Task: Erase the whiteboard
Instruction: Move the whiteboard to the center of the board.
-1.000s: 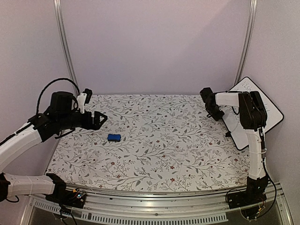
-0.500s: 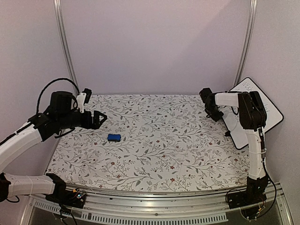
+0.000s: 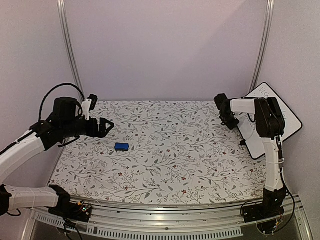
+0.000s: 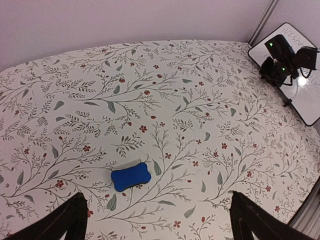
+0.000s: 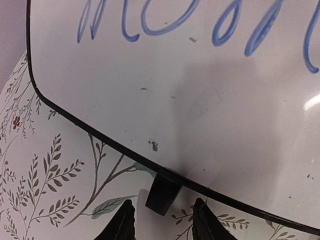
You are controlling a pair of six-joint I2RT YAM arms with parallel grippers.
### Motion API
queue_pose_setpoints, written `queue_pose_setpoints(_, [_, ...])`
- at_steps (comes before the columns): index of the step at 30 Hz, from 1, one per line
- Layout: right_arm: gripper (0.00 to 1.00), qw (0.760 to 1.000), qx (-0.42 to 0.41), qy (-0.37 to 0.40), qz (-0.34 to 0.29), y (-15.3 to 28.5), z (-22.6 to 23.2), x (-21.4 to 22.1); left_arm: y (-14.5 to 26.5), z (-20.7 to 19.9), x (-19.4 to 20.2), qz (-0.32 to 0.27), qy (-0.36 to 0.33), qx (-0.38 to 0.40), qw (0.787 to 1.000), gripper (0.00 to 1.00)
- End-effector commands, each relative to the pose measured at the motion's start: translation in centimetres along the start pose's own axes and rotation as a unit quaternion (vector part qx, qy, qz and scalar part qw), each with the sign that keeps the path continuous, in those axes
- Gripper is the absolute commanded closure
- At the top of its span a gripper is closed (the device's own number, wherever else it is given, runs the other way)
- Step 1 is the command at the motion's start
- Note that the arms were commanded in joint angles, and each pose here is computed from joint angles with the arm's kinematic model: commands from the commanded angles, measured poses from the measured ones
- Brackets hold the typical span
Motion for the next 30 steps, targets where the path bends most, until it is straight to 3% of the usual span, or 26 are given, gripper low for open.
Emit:
queue_pose_setpoints(1, [0.61, 1.0, 0.017, -0.005, -0.002, -1.3, -0.8, -0.2, 0.0, 0.2, -0.1, -0.011, 0.004, 0.002, 1.0, 0.01])
queue_pose_setpoints(12, [0.68, 1.0, 0.019, 0.001, -0.001, -1.9, -0.2, -0.6, 0.4, 0.1, -0.4, -0.018, 0.006, 0.01, 1.0, 0.01])
queue_pose_setpoints(24, [0.94, 1.0, 0.026, -0.002, 0.008, -2.4, -0.6, -0.5, 0.7, 0.1, -0.6, -0.026, 0.01, 0.017, 0.999, 0.01])
queue_pose_setpoints(30, [1.0, 0.999, 0.026, -0.007, 0.022, -2.2, -1.2, 0.0, 0.7, 0.2, -0.7, -0.027, 0.012, 0.018, 0.999, 0.01])
Point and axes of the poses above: each gripper's point midway between its finger pads, its own y axis back along the fingers, its own z axis along the line the jaws close on, x = y × z, the point moved 7 cm from there along y, back along the fingers, and after that the axes turned 5 degrees about -y, right-handed, at the moved point
